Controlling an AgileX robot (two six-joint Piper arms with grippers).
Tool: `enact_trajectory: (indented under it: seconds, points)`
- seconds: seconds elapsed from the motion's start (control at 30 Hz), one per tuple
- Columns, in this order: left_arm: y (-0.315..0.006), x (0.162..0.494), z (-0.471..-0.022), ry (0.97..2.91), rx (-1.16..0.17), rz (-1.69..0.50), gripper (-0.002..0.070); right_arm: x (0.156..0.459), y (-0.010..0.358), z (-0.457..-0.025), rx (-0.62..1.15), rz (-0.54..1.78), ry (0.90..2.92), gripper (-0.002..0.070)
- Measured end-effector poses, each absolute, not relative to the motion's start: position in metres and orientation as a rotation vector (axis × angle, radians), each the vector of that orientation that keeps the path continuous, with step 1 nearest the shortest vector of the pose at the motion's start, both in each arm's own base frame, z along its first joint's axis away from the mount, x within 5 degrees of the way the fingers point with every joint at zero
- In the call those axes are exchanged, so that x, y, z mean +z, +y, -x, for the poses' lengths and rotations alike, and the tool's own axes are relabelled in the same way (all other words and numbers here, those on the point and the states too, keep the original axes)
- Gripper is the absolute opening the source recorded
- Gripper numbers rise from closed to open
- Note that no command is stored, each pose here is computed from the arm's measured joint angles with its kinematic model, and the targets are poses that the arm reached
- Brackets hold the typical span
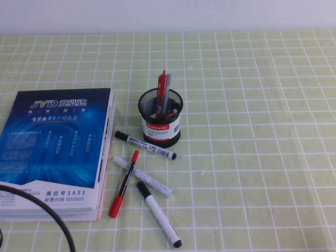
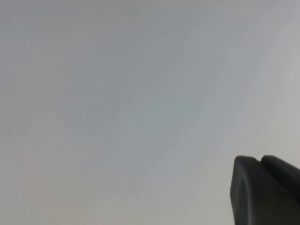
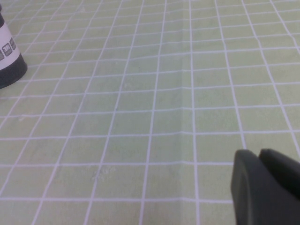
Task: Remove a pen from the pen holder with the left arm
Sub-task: Pick up the pen from the pen holder
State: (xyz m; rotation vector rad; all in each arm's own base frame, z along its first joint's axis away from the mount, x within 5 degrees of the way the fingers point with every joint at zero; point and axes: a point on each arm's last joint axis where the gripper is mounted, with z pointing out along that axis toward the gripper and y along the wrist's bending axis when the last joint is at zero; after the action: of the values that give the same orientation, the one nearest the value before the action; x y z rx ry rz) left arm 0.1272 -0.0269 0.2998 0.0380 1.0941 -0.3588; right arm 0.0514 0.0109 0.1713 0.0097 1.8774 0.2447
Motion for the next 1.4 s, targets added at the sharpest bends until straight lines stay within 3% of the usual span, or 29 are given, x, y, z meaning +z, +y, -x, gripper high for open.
enact_trajectory:
  seconds: [0.33,0.5,0.7,1.07,1.4]
  points:
    - [-0.044,0.288,-0.132,1.224,-0.572,-0.099,0.0000,0.171,0.011,-0.051,0.245,-0.010,1.877,-0.0015]
    - [-0.047,0.284,-0.134,1.252,-0.571,-0.129,0.0000,0.171,0.011,-0.051,0.245,-0.010,1.877,-0.0015]
    - [-0.062,0.263,-0.147,1.361,-0.480,-0.375,0.0000,0.171,0.011,-0.051,0.245,-0.010,1.877,-0.0015]
    - [-0.094,0.246,-0.193,1.395,-0.594,-0.625,0.0000,0.171,0.011,-0.051,0.245,-0.010,1.877,-0.0015]
    - [-0.142,0.236,-0.244,1.468,-0.662,-0.748,0.0000,0.171,0.011,-0.051,0.245,-0.010,1.877,-0.0015]
